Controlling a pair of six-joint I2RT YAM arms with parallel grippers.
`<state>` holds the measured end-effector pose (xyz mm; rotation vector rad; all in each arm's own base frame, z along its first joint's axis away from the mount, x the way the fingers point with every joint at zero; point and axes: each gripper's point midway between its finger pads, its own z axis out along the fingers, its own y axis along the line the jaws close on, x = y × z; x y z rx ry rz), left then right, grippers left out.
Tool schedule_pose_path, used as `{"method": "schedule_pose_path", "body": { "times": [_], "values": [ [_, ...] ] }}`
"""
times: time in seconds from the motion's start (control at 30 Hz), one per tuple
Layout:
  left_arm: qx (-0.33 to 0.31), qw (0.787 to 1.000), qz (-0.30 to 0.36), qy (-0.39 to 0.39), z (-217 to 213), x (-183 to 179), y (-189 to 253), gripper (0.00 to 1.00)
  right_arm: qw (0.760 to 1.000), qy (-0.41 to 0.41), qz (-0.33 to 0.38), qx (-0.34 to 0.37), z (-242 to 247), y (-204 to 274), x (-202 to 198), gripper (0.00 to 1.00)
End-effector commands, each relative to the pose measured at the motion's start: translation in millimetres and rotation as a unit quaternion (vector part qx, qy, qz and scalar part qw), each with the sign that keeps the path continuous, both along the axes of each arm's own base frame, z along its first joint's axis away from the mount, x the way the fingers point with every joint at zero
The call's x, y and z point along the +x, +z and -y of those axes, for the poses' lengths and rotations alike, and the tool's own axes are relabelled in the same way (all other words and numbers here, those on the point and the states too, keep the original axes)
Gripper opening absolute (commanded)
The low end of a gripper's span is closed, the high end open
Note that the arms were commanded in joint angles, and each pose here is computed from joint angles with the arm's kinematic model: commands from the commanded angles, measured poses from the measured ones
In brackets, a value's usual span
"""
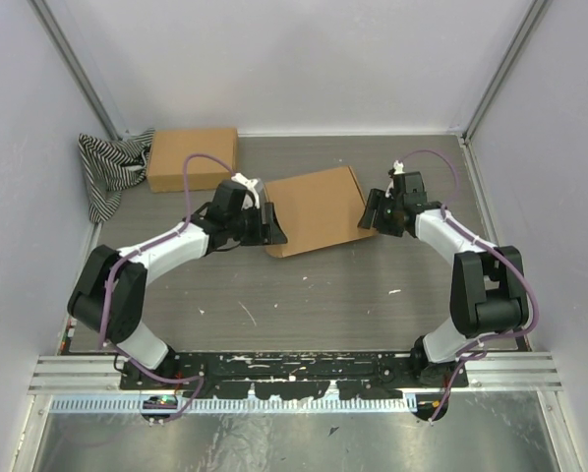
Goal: Fold the paper box
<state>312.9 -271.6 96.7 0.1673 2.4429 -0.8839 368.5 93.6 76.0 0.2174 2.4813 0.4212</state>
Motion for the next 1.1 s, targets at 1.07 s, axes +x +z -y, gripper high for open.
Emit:
{"method": "schedule_pose_path", "body": {
  "times": [1.07],
  "values": [
    [-0.022,0.999,0.003,-0.049,27.6,-10.9,16.3,0.63,0.991,0.093,0.06,0.078,-43.6,53.2,-7.4,0.63]
  ]
}}
